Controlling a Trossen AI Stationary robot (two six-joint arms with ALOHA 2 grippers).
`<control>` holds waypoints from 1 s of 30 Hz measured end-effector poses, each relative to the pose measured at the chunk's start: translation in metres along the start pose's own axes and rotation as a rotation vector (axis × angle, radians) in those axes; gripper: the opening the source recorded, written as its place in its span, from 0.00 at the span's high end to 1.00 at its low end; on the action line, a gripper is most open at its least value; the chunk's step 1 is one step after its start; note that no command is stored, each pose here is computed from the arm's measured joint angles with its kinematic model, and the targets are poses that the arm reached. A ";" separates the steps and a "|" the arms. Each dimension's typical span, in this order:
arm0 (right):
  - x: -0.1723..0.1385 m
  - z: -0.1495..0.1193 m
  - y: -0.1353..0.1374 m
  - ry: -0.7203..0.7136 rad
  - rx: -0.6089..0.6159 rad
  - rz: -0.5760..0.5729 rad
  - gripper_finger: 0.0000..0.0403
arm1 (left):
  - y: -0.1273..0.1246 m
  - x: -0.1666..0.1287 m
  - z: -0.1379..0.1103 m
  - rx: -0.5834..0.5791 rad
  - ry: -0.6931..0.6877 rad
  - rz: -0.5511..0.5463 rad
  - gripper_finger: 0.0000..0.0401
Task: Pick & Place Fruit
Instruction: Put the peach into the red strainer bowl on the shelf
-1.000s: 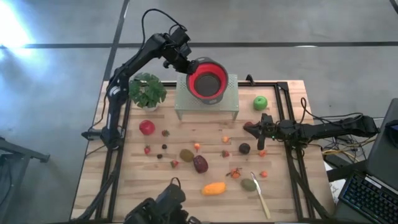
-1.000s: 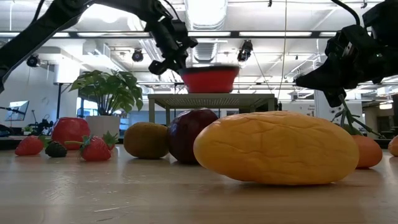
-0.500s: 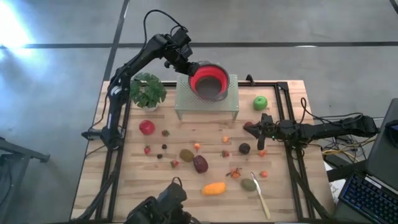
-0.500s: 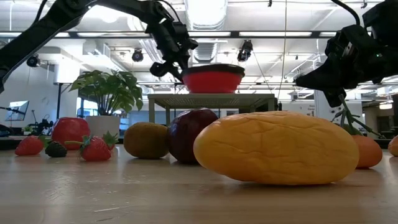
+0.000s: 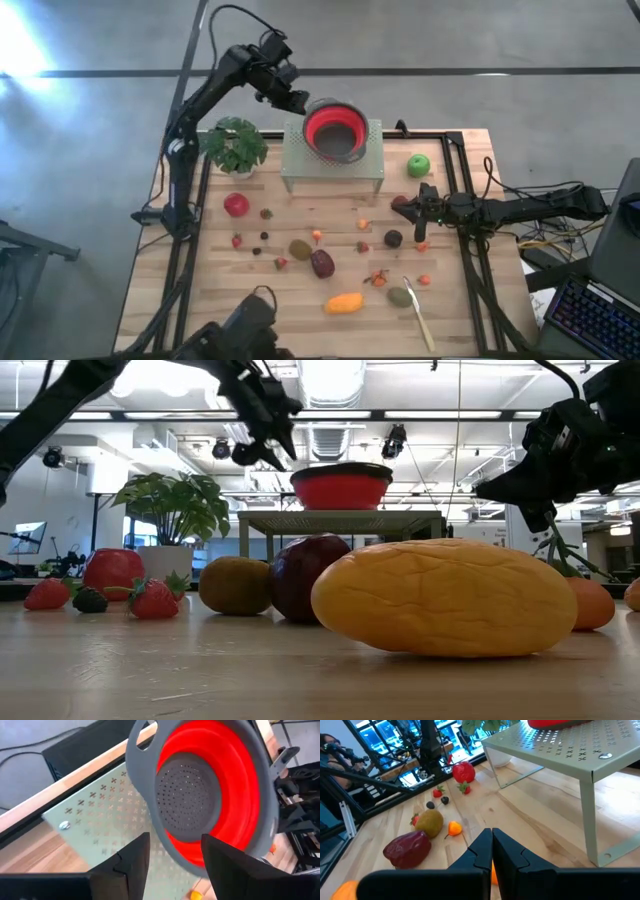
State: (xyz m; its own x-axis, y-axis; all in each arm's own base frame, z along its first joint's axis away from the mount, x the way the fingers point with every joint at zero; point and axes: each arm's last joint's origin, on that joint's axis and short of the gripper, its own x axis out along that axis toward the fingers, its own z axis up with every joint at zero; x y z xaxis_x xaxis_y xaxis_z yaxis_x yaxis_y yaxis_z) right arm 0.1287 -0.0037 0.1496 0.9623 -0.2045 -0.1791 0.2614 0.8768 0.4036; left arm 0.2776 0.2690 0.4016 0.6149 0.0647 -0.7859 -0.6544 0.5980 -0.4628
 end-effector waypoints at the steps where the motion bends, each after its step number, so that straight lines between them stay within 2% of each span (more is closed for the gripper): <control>1: 0.000 0.000 0.000 0.001 0.000 0.000 0.98 | -0.003 -0.007 -0.002 0.008 -0.010 -0.003 0.55; 6: 0.000 0.000 0.000 0.002 -0.001 -0.001 0.98 | -0.021 -0.046 -0.018 0.061 -0.074 -0.032 0.55; 11: 0.000 0.000 0.000 0.000 -0.001 0.000 0.98 | -0.045 -0.077 -0.046 0.219 -0.090 -0.052 0.55; 13: 0.000 0.001 0.001 -0.011 0.002 0.006 0.98 | -0.056 -0.088 -0.061 0.279 -0.099 -0.028 0.55; 17: 0.000 0.004 0.003 -0.037 0.007 0.049 0.98 | -0.077 -0.101 -0.094 0.368 -0.167 0.092 0.56; 20: 0.000 0.007 0.005 -0.059 0.000 0.079 0.98 | -0.093 -0.099 -0.120 0.447 -0.211 0.112 0.56; 23: -0.001 0.009 0.006 -0.074 0.001 0.087 0.98 | -0.104 -0.090 -0.147 0.526 -0.248 0.062 0.56; 30: 0.000 0.023 0.019 -0.074 -0.050 0.124 0.98 | -0.108 -0.058 -0.208 0.654 -0.429 -0.038 0.58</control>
State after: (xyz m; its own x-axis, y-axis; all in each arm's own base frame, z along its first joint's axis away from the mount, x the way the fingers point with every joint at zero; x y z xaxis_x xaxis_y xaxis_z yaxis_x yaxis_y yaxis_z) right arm 0.1349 0.0028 0.1775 0.9903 -0.1235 -0.0634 0.1383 0.9174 0.3732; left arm 0.2210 0.0346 0.4122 0.8355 0.2580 -0.4852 -0.3190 0.9466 -0.0460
